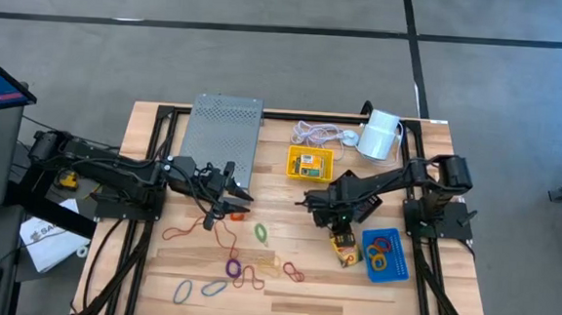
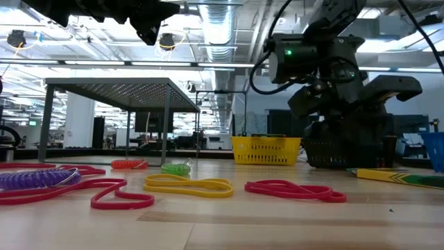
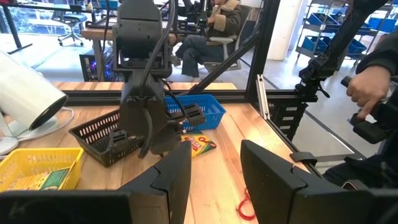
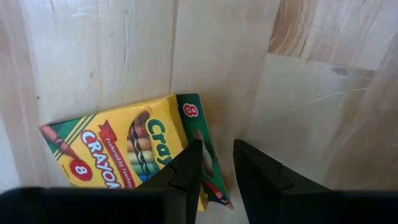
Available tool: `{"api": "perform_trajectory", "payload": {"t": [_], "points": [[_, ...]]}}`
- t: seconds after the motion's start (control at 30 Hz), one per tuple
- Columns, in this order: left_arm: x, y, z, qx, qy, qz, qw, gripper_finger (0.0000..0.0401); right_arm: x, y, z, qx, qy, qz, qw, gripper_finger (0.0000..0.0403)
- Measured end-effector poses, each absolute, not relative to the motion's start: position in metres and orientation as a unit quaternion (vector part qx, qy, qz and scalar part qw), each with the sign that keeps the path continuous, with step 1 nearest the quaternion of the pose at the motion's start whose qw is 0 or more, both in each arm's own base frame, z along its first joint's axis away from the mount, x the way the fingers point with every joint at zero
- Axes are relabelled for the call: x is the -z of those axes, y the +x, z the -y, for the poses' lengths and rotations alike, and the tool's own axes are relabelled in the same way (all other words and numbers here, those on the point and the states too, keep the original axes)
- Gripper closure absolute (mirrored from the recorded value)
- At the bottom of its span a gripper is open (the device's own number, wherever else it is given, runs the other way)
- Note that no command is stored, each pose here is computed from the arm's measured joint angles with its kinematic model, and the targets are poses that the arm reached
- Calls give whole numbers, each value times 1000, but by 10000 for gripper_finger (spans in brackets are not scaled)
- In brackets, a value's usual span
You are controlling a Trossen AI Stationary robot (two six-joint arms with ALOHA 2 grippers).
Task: Pick & Place Office Desk Supplies
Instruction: Put the crayon box into the yellow bin
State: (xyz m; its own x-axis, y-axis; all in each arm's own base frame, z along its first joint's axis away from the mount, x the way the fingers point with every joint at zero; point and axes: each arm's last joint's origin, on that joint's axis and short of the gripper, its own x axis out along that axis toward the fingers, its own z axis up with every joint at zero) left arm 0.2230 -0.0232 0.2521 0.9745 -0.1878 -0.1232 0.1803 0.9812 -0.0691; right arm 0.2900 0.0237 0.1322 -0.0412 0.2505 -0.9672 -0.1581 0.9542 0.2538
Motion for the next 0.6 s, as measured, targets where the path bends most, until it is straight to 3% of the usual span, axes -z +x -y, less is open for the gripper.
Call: {"api": "perform_trajectory", "payload": {"t": [0.2,0.4,0.6], "points": [[-252,223,23,93,-29,-65,993,266,-131,289,-24,-146,36,-705,693,322],[-252,223,23,93,-29,-65,993,266,-130,290,-23,-146,33,-704,694,392],[-252,223,23,92,-29,-65,993,266,-130,290,-23,-143,36,-705,693,400]]}}
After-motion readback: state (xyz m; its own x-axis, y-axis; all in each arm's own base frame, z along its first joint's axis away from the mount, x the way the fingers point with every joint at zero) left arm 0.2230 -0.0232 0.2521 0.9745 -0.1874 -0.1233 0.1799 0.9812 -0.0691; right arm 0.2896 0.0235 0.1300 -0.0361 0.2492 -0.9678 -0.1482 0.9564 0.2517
